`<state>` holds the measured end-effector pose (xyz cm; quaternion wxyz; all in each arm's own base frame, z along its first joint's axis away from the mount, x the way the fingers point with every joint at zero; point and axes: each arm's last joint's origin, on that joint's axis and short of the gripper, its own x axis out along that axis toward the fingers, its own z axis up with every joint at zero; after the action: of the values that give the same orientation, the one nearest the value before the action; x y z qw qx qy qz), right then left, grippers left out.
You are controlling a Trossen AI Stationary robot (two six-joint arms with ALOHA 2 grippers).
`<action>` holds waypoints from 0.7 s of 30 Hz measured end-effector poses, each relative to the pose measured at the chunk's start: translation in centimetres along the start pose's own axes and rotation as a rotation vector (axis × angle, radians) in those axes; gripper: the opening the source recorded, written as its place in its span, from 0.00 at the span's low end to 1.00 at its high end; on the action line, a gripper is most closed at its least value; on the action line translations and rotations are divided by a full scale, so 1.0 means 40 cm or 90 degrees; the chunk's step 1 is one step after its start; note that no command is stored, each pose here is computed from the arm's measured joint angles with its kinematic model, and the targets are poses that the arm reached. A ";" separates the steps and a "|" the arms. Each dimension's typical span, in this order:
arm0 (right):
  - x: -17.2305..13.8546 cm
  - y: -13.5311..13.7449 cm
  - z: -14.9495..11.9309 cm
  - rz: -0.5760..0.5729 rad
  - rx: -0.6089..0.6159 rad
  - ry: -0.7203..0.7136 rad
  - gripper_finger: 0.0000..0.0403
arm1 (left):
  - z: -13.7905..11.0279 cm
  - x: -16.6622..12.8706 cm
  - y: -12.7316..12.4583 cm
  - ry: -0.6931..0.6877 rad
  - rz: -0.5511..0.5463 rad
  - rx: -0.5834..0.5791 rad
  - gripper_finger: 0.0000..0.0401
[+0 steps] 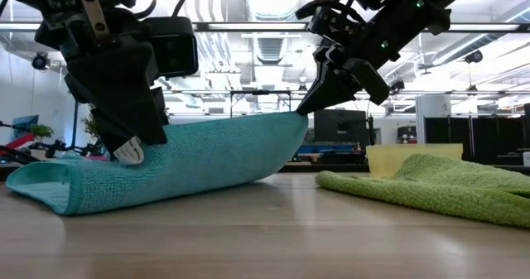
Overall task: Roll microfiber towels into tight, uniform cylinder then place into a basket
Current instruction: Fold the blue microfiber towel
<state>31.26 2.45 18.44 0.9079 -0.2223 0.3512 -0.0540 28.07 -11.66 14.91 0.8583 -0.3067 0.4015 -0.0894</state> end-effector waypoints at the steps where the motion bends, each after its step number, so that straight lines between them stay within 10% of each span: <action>1: 0.000 0.000 0.000 0.000 0.000 0.000 0.02 | 0.000 0.000 0.000 0.000 0.001 0.000 0.02; 21: -0.127 -0.024 0.045 -0.002 0.052 -0.086 0.02 | 0.063 -0.097 -0.080 0.067 0.125 -0.036 0.00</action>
<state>28.69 3.54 23.16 0.9378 -0.1889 0.2862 -0.0547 27.67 -11.53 20.52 0.8318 -0.2848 0.4763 -0.0097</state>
